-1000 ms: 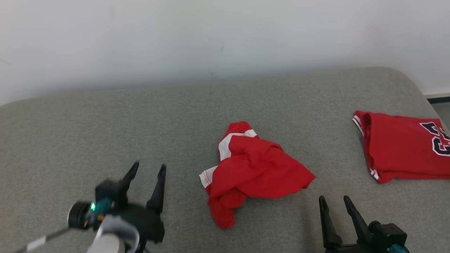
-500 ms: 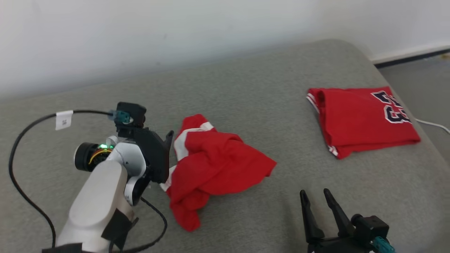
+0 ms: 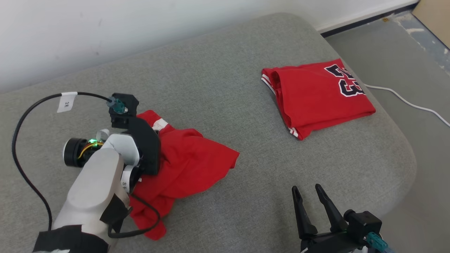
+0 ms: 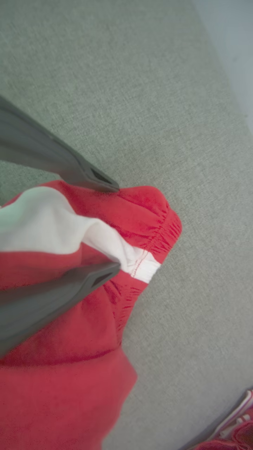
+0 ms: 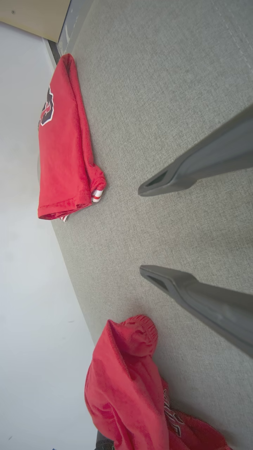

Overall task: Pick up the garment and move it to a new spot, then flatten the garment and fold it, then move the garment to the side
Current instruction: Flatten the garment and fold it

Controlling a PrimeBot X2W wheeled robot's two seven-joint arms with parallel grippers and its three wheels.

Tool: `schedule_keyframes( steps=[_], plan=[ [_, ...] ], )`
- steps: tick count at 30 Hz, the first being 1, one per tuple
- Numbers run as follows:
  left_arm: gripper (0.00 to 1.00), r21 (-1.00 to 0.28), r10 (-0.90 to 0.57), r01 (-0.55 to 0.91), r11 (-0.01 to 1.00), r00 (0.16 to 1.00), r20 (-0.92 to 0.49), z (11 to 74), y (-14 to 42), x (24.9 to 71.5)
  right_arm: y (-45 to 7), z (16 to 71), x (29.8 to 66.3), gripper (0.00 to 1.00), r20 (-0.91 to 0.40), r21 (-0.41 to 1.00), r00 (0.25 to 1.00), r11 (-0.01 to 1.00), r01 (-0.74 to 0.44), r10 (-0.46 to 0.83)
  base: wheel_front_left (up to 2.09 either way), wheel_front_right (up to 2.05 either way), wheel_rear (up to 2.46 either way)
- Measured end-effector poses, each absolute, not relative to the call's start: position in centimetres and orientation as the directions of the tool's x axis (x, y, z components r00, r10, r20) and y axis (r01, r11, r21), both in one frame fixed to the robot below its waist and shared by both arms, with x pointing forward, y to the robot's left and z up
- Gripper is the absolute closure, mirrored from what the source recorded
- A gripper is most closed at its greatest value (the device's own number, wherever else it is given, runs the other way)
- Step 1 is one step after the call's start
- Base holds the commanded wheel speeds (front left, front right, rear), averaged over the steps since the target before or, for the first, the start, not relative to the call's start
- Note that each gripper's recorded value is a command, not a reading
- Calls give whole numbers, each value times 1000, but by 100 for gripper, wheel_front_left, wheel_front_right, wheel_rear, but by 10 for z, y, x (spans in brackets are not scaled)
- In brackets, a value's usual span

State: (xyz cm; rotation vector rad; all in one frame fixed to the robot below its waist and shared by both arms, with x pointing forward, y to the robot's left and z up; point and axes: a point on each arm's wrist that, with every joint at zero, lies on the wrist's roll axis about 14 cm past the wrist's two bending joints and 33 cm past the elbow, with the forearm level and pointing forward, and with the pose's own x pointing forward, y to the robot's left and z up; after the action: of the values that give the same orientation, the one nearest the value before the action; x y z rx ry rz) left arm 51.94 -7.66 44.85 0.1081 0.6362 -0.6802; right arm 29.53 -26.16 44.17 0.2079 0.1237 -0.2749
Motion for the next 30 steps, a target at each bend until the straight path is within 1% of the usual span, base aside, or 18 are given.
schedule_keyframes(
  steps=[2,4,5,6,7,10,12,15,19,20,23,25,28,30],
  plan=[
    [0,-111,-530,607,787,573,-625,432,-77,516,-263,440,295,0,-155,183,953,940,288,-262,0,0,0],
    [0,-100,-495,606,789,531,-688,413,-75,508,-264,439,293,0,-162,185,950,937,297,-269,0,0,0],
    [0,-101,-494,609,787,524,-694,411,-77,507,-264,438,293,0,-164,185,949,937,298,-269,0,0,0],
    [44,-103,-497,612,784,519,-695,411,-79,507,-264,438,293,0,-166,186,949,936,298,-269,0,0,0],
    [100,-104,-507,621,777,519,-688,412,-83,507,-264,438,294,0,-165,188,949,936,298,-269,0,0,0],
    [100,-129,-560,640,758,535,-632,426,-97,509,-264,438,298,0,-162,192,951,937,293,-264,0,0,0],
    [100,-151,-611,649,746,575,-545,448,-109,517,-262,438,300,0,-163,193,952,938,288,-259,0,0,0],
    [100,-213,-684,658,722,634,-361,492,-125,529,-261,437,302,0,-162,198,954,939,281,-251,0,0,0],
    [100,-292,-733,684,669,672,-105,553,-136,535,-256,439,307,0,-153,203,960,943,262,-234,0,0,0],
    [100,-319,-738,693,647,673,-33,571,-138,535,-255,440,308,0,-151,205,962,945,256,-228,0,0,0],
    [100,-385,-742,743,547,644,188,626,-146,522,-252,441,311,0,-144,208,966,948,243,-216,0,0,0],
    [100,-421,-719,761,493,629,296,652,-144,514,-249,442,314,0,-140,210,969,950,231,-205,0,0,0],
    [100,-482,-689,759,437,627,364,666,-137,506,-243,443,319,0,-132,213,974,955,208,-183,0,0,0],
    [100,-538,-663,721,437,662,349,656,-128,504,-239,443,323,0,-131,212,977,958,191,-166,0,0,0]
  ],
)
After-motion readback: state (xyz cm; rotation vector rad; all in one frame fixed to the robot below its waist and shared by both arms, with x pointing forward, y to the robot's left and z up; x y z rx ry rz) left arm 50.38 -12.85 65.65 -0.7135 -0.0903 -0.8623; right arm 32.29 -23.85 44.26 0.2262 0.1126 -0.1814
